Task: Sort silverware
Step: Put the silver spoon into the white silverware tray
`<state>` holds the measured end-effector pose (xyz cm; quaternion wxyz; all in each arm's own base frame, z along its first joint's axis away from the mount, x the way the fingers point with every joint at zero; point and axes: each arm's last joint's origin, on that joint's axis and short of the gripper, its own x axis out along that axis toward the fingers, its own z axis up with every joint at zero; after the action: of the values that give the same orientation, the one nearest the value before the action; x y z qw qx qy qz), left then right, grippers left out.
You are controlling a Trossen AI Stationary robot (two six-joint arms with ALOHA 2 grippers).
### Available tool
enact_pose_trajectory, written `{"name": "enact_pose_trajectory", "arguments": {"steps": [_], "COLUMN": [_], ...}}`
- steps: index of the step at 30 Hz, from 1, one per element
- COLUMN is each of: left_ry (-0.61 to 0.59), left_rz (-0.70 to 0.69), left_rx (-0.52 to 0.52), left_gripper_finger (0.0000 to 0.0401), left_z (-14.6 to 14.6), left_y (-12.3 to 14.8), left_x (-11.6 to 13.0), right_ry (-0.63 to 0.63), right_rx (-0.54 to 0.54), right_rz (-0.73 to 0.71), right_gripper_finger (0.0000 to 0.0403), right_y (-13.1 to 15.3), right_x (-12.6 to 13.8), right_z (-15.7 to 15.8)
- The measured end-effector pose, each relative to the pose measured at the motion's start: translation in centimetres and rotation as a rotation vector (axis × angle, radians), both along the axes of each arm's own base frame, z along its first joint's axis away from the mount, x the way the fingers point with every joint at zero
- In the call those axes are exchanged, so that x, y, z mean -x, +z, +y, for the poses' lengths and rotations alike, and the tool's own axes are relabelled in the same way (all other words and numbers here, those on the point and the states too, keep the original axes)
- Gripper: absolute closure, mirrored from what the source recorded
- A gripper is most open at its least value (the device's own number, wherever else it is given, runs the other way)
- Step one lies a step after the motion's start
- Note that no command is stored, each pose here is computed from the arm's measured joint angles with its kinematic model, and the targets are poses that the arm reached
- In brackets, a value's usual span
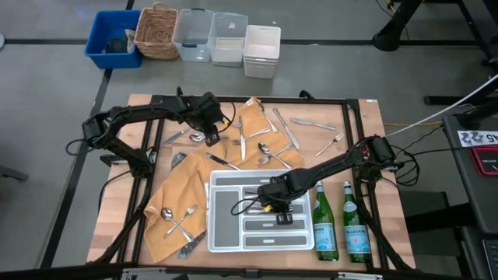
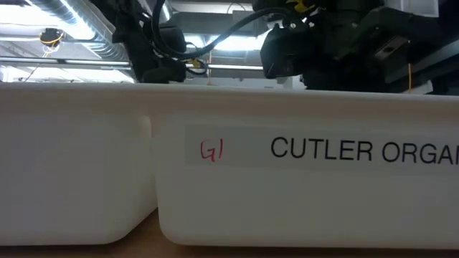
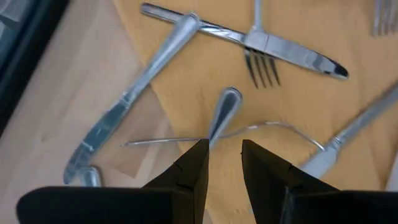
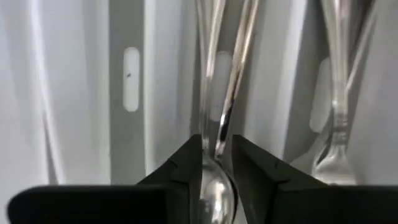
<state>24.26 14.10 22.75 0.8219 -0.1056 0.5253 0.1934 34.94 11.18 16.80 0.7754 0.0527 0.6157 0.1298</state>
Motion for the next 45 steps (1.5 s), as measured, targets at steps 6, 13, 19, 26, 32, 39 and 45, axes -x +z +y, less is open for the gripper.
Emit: {"name": "enact_pose_trajectory", "arguments": {"steps": [6, 13, 19, 26, 32, 39, 45], "left_ry": [-0.006, -0.165, -0.215, -0.283, -0.280, -0.283, -0.277], "left_rz": [0.031, 0.182, 0.224, 0.291, 0.301, 0.313, 0.321], "left_rx": [0.007, 0.060, 0.065, 0.080, 0.031, 0.036, 0.036], "left_gripper_finger": [0.0316, 0.0316, 0.0316, 0.0316, 0.0316, 0.0316, 0.0346], "left_z": [0.8, 0.3, 0.9, 1.4, 2.0, 2.2, 2.2], "left_y": [-0.1, -1.6, -3.5, -5.7, -6.8, -7.7, -7.9], "left_x": [0.8, 1.2, 0.3, -0.4, -1.1, -1.4, -1.4], "right_ry": [0.004, 0.008, -0.008, -0.009, -0.009, -0.008, -0.007], "right_rx": [-0.005, 0.001, 0.036, 0.028, 0.028, 0.032, 0.044], "right_rz": [0.030, -0.028, -0.077, -0.107, -0.106, -0.095, -0.055], "right_gripper_finger": [0.0320, 0.0320, 0.0320, 0.0320, 0.0320, 0.0320, 0.0320], "right_y": [0.7, 2.8, 4.2, 5.2, 5.2, 5.1, 5.0], "right_x": [0.6, 1.2, 1.6, 1.9, 1.9, 2.0, 2.4], "right_z": [-0.1, -0.4, -0.7, -0.7, -0.8, -0.8, -0.9]}}
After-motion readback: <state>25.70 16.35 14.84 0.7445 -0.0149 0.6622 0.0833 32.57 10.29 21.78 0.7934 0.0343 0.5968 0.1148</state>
